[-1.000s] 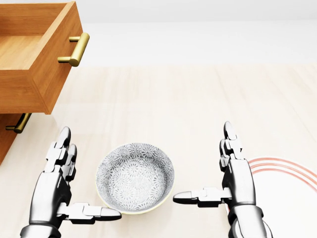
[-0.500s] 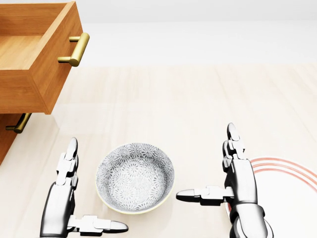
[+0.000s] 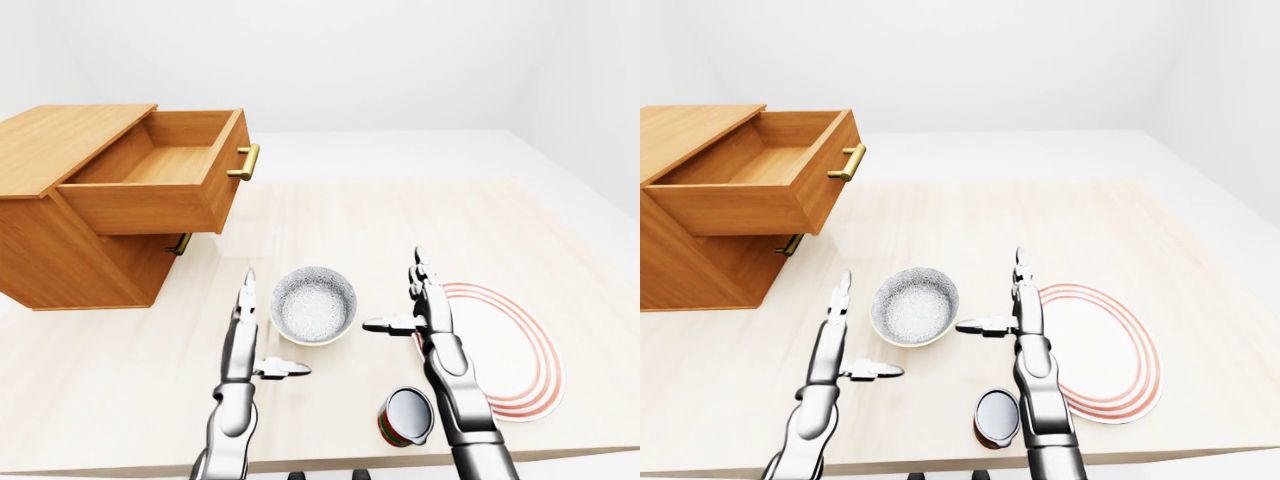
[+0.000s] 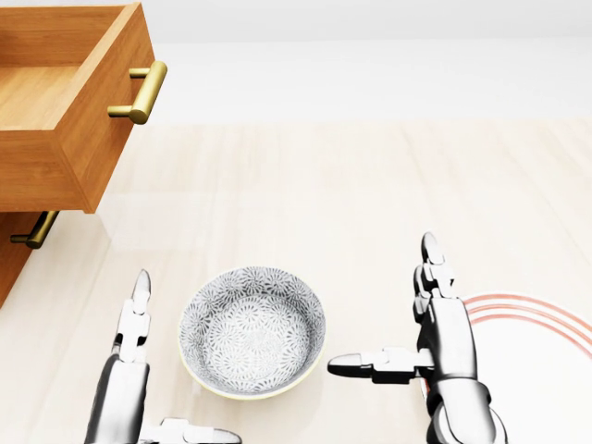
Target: Put the bowl on top of the cabinet.
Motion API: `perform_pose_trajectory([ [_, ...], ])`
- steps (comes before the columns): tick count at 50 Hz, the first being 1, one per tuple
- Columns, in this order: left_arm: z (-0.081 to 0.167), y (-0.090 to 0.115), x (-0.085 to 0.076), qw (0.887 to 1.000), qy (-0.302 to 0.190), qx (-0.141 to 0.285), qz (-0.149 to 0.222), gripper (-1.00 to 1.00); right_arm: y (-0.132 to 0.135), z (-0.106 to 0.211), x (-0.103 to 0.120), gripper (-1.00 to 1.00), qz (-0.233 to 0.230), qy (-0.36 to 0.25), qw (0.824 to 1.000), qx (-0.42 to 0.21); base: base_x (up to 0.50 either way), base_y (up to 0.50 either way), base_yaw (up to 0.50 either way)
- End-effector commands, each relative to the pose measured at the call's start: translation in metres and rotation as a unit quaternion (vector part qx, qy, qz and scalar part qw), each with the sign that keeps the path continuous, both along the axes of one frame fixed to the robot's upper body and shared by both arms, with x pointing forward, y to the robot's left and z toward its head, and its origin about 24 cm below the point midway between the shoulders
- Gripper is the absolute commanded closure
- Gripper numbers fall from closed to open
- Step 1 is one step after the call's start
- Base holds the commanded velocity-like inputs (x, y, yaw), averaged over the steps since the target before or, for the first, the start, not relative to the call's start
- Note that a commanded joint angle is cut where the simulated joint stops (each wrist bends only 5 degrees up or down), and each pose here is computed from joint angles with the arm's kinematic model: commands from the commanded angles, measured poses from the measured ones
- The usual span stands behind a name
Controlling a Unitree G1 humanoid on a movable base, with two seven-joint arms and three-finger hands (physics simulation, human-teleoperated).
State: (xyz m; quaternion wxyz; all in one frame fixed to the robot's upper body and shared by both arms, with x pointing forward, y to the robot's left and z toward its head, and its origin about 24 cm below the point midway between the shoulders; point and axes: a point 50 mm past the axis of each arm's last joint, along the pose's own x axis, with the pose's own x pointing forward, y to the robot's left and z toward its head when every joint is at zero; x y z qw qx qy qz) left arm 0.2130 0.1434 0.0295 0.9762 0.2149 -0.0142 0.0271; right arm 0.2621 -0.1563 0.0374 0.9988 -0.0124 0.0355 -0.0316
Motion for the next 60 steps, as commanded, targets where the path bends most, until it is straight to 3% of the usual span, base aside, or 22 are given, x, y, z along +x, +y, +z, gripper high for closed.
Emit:
perform_pose_trajectory([
  [1, 0.0, -0.007, -0.012, 0.99, -0.048, 0.124, 0.047, -1.0, 0.002, -0.003, 0.001, -1.0, 0.005, 0.005, 1.0, 0.001, 0.0, 0.0, 0.0],
  [19, 0.011, -0.023, -0.02, 0.969, -0.129, 0.202, 0.059, -1.0, 0.002, -0.004, 0.001, -0.99, 0.007, 0.005, 1.0, -0.001, 0.0, 0.0, 0.0],
  [36, 0.001, -0.04, -0.016, 0.965, -0.124, 0.23, 0.016, -1.0, 0.002, -0.001, 0.0, -0.99, 0.008, 0.003, 1.0, -0.002, 0.0, 0.0, 0.0],
  [40, -0.003, -0.045, -0.014, 0.959, -0.126, 0.254, 0.001, -1.0, 0.002, -0.002, 0.0, -1.0, 0.009, 0.003, 1.0, -0.001, 0.0, 0.0, 0.0],
  [60, -0.016, -0.046, 0.007, 0.955, -0.105, 0.277, -0.005, -1.0, 0.002, -0.001, 0.0, -1.0, 0.009, 0.001, 1.0, 0.0, 0.0, 0.0, 0.0],
])
